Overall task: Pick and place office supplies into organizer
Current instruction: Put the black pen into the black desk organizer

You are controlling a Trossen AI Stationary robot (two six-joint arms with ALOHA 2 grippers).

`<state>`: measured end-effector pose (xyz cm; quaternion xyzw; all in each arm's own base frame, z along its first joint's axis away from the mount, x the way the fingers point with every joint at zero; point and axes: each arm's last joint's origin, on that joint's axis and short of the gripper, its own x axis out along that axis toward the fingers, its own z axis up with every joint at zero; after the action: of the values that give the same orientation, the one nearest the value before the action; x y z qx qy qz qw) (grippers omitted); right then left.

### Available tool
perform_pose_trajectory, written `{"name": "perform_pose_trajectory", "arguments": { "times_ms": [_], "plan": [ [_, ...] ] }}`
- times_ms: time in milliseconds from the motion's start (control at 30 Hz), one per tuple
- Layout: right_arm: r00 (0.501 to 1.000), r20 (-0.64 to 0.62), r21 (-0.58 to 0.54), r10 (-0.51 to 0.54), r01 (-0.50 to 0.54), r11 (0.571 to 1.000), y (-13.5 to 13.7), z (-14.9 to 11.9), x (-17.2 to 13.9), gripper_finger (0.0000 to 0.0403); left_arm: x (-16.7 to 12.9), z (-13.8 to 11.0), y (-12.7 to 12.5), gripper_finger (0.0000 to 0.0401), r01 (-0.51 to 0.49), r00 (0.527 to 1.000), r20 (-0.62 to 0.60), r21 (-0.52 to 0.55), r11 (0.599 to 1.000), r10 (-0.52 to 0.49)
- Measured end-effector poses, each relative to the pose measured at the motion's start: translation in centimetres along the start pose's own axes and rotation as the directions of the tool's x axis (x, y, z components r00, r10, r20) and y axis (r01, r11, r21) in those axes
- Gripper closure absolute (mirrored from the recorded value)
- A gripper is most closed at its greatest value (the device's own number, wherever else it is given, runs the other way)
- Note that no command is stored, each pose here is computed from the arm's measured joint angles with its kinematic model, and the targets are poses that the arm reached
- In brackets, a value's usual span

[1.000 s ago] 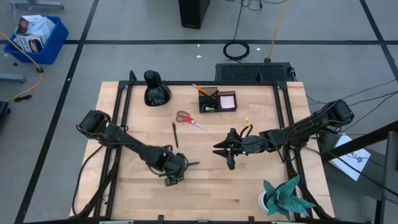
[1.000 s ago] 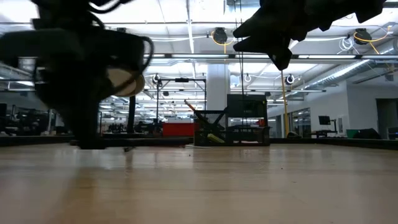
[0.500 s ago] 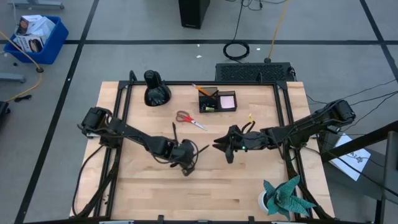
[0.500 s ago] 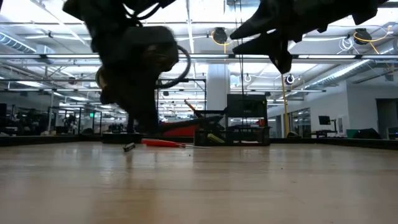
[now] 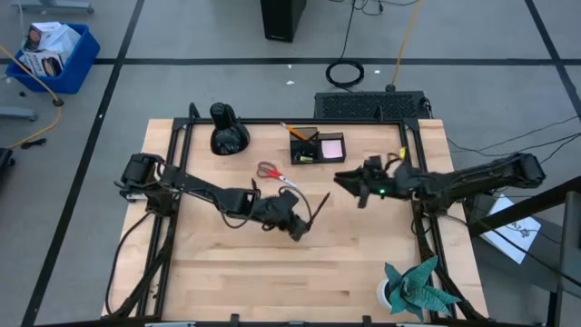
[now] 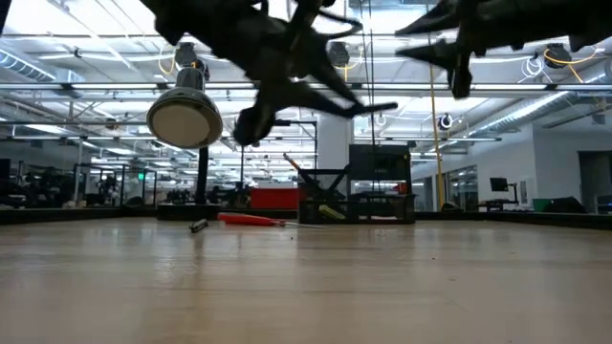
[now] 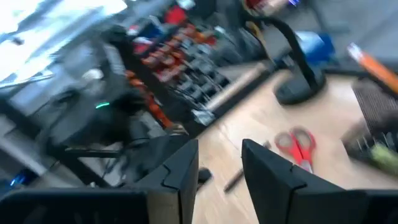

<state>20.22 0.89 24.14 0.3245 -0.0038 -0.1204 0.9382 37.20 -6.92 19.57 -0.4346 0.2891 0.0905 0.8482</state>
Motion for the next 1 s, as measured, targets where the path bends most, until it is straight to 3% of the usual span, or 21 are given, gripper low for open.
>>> {"name": "perform_pose_trajectory", "arguments": {
  "times_ms": [100,233,333,500,733,933,1000],
  "plan": [
    [0.995,0.027,-0.111,0.101,-0.097,0.989,0.3,0.9,-1.6,0.0289,0.0,1.5,-0.5,0.0359,0.123,0.991,0.053,-0.073,0.990,-0.120],
    [0.987,0.052,-0.267,0.152,-0.133,0.955,0.8,1.7,-2.8,0.0289,-0.4,3.2,-1.3,0.0359,0.286,0.956,0.117,-0.165,0.944,-0.269],
    [0.988,0.045,-0.400,0.151,-0.121,0.909,0.9,1.7,-3.2,0.0289,-0.6,4.0,-1.5,0.0359,0.358,0.932,0.138,-0.229,0.905,-0.334],
    [0.993,-0.021,-0.602,0.117,-0.106,0.792,0.6,1.0,-3.3,0.0289,-0.7,4.6,-1.6,0.0359,0.408,0.913,0.123,-0.303,0.861,-0.390],
    [0.991,-0.048,-0.855,0.121,-0.104,0.508,2.4,1.4,-3.7,0.0271,-0.8,4.6,-1.6,0.0359,0.417,0.891,0.031,-0.451,0.789,-0.453],
    [0.996,-0.039,-0.983,0.077,-0.053,0.178,4.7,2.2,-4.8,0.0233,-0.9,5.0,-1.5,0.0359,0.417,0.884,0.026,-0.501,0.759,-0.468],
    [0.994,-0.082,-0.986,0.076,-0.092,0.137,5.3,2.3,-5.1,0.0219,-0.9,5.3,-1.3,0.0359,0.412,0.884,0.032,-0.521,0.747,-0.466]
  ]
}}
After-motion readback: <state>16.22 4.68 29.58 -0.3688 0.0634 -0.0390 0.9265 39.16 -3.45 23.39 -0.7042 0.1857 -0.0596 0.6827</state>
